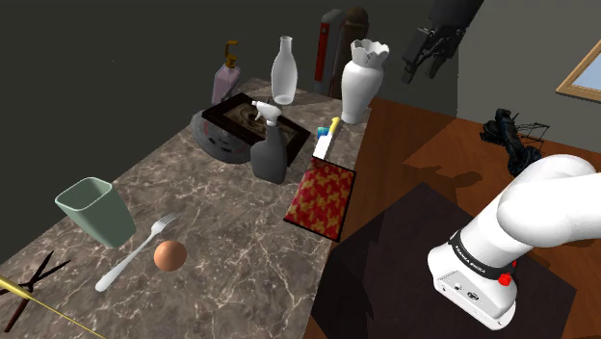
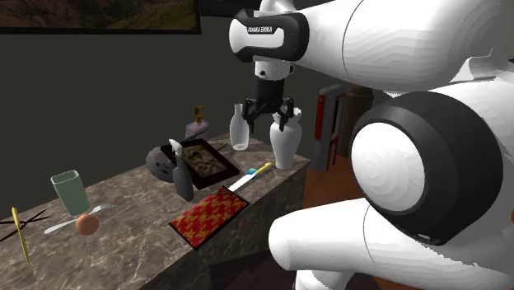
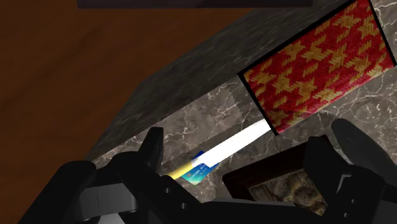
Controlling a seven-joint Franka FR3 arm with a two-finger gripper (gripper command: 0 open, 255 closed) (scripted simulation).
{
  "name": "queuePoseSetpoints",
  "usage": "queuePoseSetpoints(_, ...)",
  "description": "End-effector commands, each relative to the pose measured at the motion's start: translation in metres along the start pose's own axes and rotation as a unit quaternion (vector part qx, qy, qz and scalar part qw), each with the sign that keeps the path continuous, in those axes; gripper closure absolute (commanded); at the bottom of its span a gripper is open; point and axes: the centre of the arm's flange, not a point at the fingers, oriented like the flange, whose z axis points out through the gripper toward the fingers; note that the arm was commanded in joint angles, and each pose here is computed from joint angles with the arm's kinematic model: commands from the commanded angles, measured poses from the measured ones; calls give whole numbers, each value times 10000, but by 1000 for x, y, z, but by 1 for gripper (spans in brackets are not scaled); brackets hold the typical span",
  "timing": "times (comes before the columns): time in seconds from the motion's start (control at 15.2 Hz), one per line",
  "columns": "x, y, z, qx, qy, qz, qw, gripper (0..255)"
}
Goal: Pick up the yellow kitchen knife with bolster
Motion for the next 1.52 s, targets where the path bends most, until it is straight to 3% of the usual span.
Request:
queuePoseSetpoints(0.0,0,0,0,0,0,0,10000,0)
queuePoseSetpoints(0.33,39,-28,51,-209,-86,795,9966,0)
queuePoseSetpoints(0.73,90,-51,114,-457,-187,1742,9835,0)
queuePoseSetpoints(1.06,133,-60,168,-661,-271,2518,9651,0)
queuePoseSetpoints(1.45,185,-59,235,-899,-368,3426,9344,0)
